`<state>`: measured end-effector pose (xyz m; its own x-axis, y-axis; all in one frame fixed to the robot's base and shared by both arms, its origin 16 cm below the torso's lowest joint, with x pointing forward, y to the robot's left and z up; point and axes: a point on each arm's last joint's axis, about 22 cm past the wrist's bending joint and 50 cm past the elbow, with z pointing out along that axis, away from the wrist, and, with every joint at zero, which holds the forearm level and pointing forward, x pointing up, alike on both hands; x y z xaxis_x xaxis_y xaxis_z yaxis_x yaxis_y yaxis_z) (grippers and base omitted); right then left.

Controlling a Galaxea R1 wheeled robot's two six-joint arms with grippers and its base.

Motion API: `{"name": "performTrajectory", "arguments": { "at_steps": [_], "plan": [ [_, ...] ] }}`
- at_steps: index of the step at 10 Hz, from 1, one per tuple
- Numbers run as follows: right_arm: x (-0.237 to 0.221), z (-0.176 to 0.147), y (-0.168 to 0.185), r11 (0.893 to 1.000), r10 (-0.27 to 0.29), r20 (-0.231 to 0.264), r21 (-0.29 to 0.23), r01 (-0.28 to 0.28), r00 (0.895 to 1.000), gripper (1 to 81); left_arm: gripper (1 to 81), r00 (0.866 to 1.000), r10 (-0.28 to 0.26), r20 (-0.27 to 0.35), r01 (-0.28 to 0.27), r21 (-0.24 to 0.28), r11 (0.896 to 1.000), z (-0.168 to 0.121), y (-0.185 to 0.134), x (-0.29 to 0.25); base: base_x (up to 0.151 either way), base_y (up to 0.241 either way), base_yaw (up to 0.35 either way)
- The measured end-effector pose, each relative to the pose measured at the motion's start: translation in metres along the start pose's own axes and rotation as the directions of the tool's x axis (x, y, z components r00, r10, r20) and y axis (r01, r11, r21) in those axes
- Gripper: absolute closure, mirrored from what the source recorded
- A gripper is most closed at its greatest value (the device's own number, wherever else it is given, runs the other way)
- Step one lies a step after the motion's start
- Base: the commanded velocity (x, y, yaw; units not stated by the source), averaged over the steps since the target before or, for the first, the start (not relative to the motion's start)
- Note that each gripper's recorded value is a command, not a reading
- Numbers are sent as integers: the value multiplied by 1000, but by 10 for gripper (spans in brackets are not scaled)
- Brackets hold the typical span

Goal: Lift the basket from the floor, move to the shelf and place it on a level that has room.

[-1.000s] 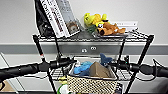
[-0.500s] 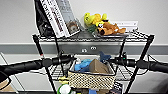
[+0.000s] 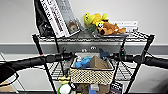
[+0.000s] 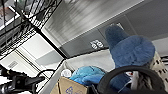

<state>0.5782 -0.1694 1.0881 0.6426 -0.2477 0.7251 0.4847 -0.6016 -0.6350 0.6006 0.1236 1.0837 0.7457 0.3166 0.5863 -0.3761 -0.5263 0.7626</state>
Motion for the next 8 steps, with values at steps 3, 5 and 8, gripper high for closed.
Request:
{"name": "performTrajectory", "arguments": {
  "at_steps": [3, 5, 8],
  "plan": [
    [5, 16, 17, 999, 0, 4, -35, 0, 1000, 811, 811, 1000, 2, 5, -2, 58, 998, 20, -22, 10, 0, 0, 0],
    [12, 25, 28, 998, -1, -5, -58, 1, 1000, 811, 811, 1000, 14, -9, -13, 82, 997, 29, -32, 18, 0, 0, 0],
    [14, 43, 42, 996, -8, -13, -86, 7, 1000, 811, 811, 1000, 26, -13, -24, 120, 992, 40, -45, 26, 0, 0, 0]
  ]
}}
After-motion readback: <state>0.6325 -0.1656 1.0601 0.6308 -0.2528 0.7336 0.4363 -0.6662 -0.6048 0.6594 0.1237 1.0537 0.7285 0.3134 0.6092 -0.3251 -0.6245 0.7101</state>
